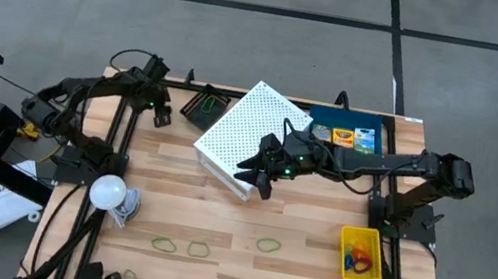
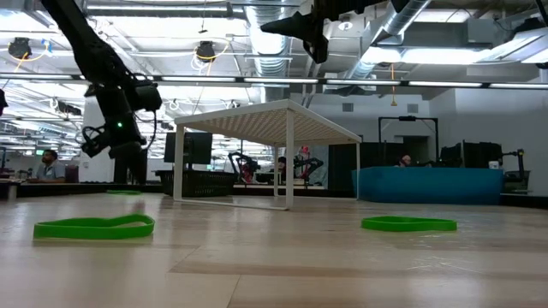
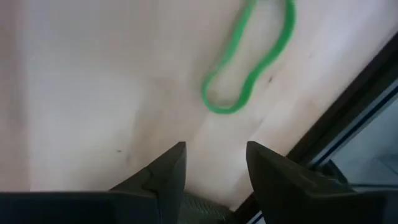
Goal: Pick & Place Office Desk Supplies
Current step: Put the green rubber band into the black bin
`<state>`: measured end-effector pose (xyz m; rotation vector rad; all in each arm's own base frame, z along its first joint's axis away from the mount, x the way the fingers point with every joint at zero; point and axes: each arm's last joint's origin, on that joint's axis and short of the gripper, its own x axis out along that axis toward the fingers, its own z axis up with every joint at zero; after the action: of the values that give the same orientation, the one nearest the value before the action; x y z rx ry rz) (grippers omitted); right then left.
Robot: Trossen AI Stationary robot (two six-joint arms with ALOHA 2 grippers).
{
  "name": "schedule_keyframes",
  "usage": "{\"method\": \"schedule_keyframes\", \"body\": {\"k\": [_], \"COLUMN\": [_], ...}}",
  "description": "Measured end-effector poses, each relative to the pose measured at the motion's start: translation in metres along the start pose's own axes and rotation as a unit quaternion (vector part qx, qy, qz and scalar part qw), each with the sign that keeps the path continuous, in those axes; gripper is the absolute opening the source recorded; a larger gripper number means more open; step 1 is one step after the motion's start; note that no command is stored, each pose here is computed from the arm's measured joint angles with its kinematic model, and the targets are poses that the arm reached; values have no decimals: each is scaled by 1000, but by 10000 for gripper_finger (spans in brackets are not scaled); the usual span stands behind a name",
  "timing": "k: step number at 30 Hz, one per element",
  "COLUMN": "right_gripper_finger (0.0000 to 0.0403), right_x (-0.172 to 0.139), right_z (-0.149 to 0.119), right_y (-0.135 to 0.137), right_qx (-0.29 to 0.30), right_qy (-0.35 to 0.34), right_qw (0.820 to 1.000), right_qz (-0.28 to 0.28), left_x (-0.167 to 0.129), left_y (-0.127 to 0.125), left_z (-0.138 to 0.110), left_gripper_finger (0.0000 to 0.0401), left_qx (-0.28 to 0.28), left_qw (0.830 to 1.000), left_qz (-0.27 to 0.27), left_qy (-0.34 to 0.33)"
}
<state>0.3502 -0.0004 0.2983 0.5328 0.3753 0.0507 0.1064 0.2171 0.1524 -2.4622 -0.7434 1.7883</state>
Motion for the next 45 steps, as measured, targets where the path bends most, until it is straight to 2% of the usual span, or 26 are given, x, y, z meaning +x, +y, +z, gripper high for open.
{"method": "schedule_keyframes", "body": {"k": [6, 11, 28, 38, 45], "right_gripper_finger": [193, 193, 193, 193, 193], "right_x": [0, 0, 0, 0, 0], "right_z": [1, 0, 0, -2, -4], "right_y": [0, 1, -2, -3, -4], "right_qx": [-4, 2, 12, 12, 13], "right_qy": [-3, -1, 9, 19, 30], "right_qw": [1000, 1000, 1000, 1000, 999], "right_qz": [2, 4, 7, 1, -4], "left_x": [-9, -5, 19, 20, 20], "left_y": [7, 6, 4, 5, 6], "left_z": [11, 11, 11, 11, 11], "left_gripper_finger": [166, 167, 170, 141, 78], "left_qx": [-4, -8, -13, -18, -16], "left_qw": [998, 998, 997, 997, 997], "left_qz": [27, 22, 57, 56, 55], "left_qy": [-58, -61, -56, -59, -57]}}
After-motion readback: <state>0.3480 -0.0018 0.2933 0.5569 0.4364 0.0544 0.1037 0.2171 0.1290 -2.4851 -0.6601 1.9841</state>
